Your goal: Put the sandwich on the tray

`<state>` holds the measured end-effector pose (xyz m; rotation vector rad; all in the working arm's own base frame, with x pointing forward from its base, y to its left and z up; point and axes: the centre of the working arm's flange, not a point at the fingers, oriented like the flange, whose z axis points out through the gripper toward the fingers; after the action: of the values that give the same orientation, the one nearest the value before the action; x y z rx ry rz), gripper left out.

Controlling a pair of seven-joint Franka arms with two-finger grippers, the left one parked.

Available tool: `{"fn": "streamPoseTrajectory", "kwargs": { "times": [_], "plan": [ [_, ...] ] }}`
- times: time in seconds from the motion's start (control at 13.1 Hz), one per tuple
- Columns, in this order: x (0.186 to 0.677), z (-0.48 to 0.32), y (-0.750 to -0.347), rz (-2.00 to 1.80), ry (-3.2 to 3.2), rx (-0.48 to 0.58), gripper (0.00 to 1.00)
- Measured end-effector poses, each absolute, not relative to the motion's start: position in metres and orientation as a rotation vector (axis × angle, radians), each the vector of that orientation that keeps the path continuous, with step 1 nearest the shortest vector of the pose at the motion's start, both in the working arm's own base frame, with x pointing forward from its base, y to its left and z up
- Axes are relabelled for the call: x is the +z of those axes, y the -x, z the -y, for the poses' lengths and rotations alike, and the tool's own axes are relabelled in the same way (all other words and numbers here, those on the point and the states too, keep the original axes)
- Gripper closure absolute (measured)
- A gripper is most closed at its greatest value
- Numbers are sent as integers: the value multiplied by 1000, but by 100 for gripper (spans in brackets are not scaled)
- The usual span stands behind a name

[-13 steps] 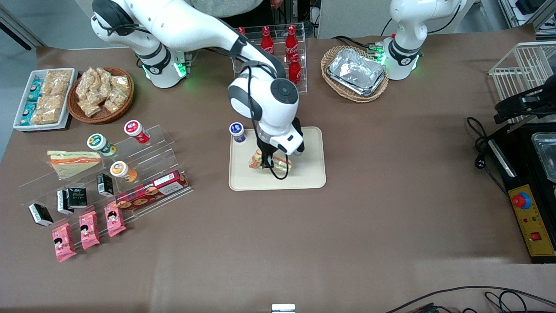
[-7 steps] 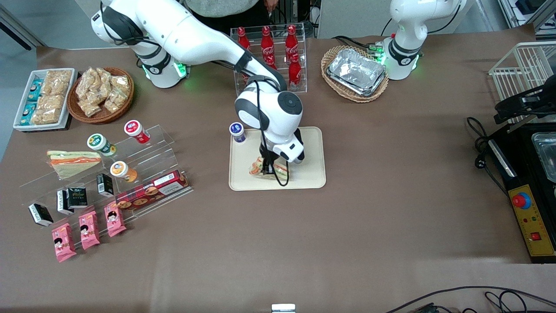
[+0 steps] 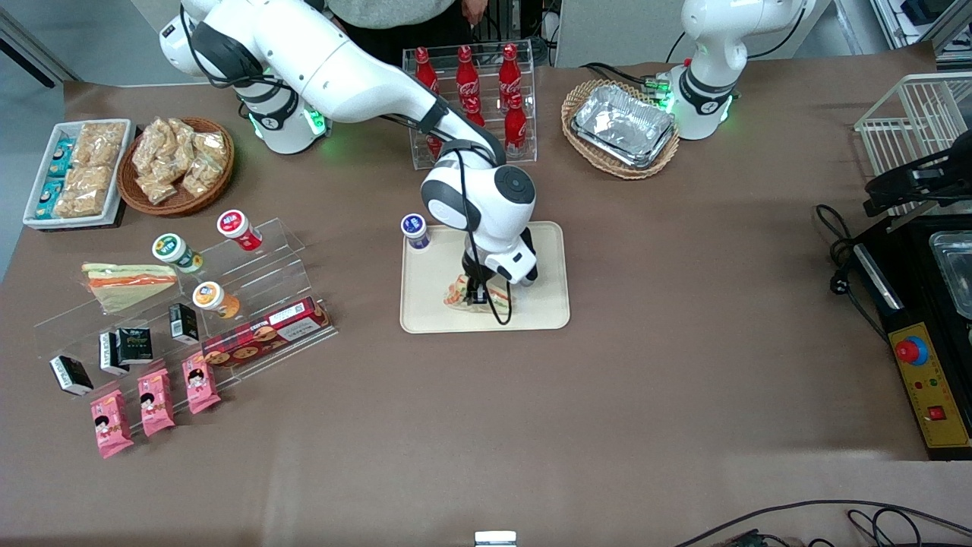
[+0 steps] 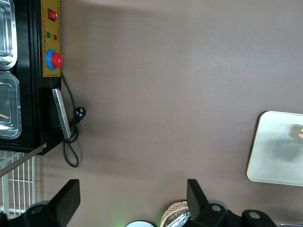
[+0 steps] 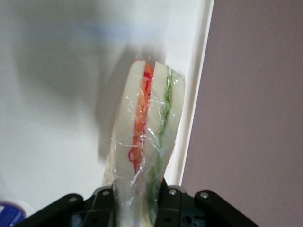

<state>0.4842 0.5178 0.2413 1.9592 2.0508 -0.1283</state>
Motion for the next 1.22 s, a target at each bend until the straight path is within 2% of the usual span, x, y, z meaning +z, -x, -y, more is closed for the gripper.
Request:
{"fn": "streamPoseTrajectory", "kwargs": {
  "times": [0.46,0.61,1.07,1.15,1.22],
  "plan": [
    [217,-521,-484,-2058,-1981,-104,70],
    [217,-521,-484,-2023,-2015,-95,65],
    [218,-521,-485,-1979,-2058,-82,4],
    [219,-520,-486,-1976,-2062,-78,0],
    [223,-519,-489,-1969,-2068,-68,0]
  ]
}}
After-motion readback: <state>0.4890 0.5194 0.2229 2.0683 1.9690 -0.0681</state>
